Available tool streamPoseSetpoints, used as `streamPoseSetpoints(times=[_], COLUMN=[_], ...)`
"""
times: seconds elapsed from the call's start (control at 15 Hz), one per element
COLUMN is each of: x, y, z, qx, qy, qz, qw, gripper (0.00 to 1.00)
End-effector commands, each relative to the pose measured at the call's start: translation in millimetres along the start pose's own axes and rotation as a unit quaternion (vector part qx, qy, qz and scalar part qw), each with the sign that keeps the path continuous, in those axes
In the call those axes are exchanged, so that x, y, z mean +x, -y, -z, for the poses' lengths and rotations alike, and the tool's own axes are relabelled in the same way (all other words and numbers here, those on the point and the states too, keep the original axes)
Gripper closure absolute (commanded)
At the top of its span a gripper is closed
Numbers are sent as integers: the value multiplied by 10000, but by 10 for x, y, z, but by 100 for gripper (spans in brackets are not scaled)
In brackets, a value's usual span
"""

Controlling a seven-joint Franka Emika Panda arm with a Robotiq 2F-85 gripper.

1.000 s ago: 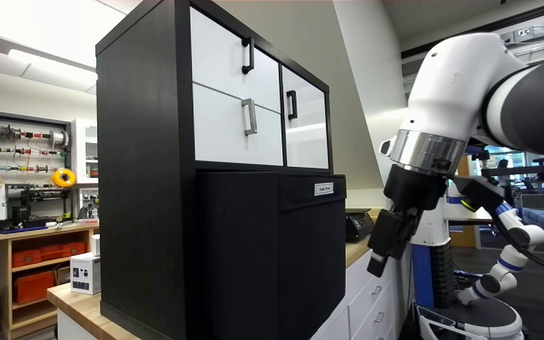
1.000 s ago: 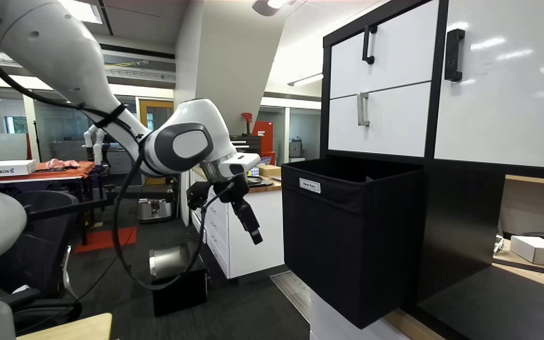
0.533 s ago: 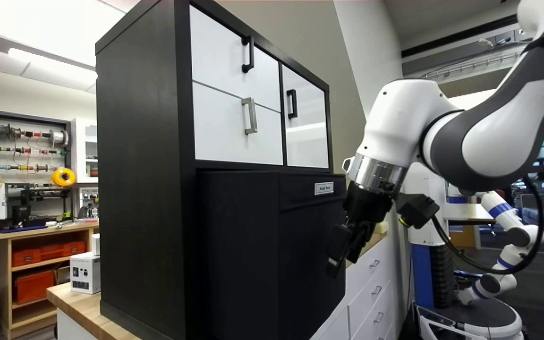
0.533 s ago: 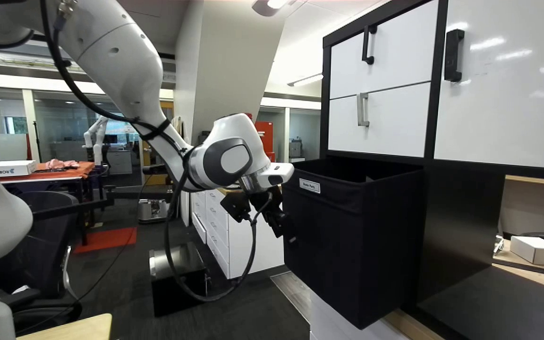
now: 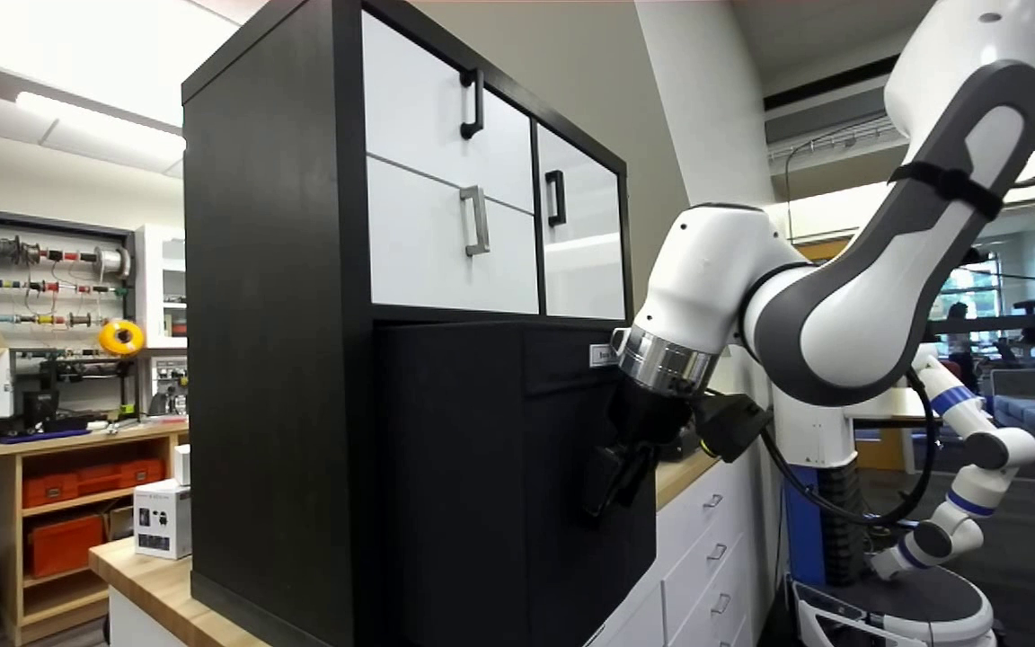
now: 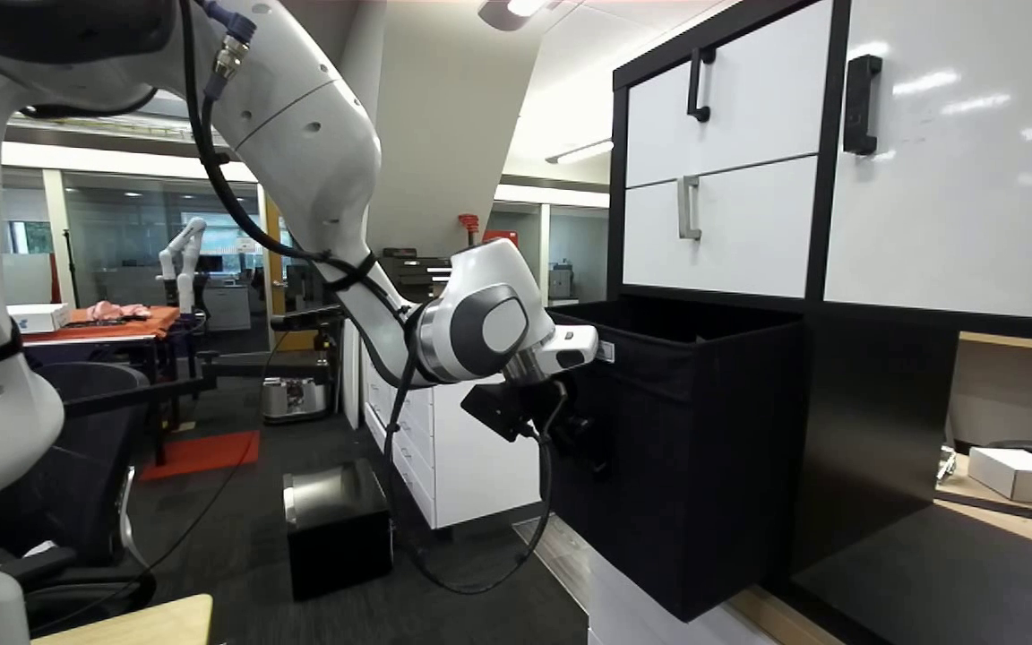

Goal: Slide the basket back into the shelf

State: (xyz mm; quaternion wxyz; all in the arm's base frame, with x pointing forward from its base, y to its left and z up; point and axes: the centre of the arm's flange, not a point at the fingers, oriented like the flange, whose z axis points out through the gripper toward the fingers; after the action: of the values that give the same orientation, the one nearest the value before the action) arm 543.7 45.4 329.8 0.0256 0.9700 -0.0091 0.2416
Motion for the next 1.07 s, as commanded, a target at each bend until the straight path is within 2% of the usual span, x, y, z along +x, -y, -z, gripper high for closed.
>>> streamPoseSetpoints(times=[0.0,0.47,0.53,0.67,1.0], x=[222,484,551,684,979], y=[8,47,63,103,188], z=[-193,-389,-429,-492,-602], qx=[26,160,181,205,195], qy=[-406,-627,-649,-692,-896], qz=[-60,-233,-261,-284,-305], qw=[9992,9976,9974,9970,9953], gripper=[0,0,25,32,65])
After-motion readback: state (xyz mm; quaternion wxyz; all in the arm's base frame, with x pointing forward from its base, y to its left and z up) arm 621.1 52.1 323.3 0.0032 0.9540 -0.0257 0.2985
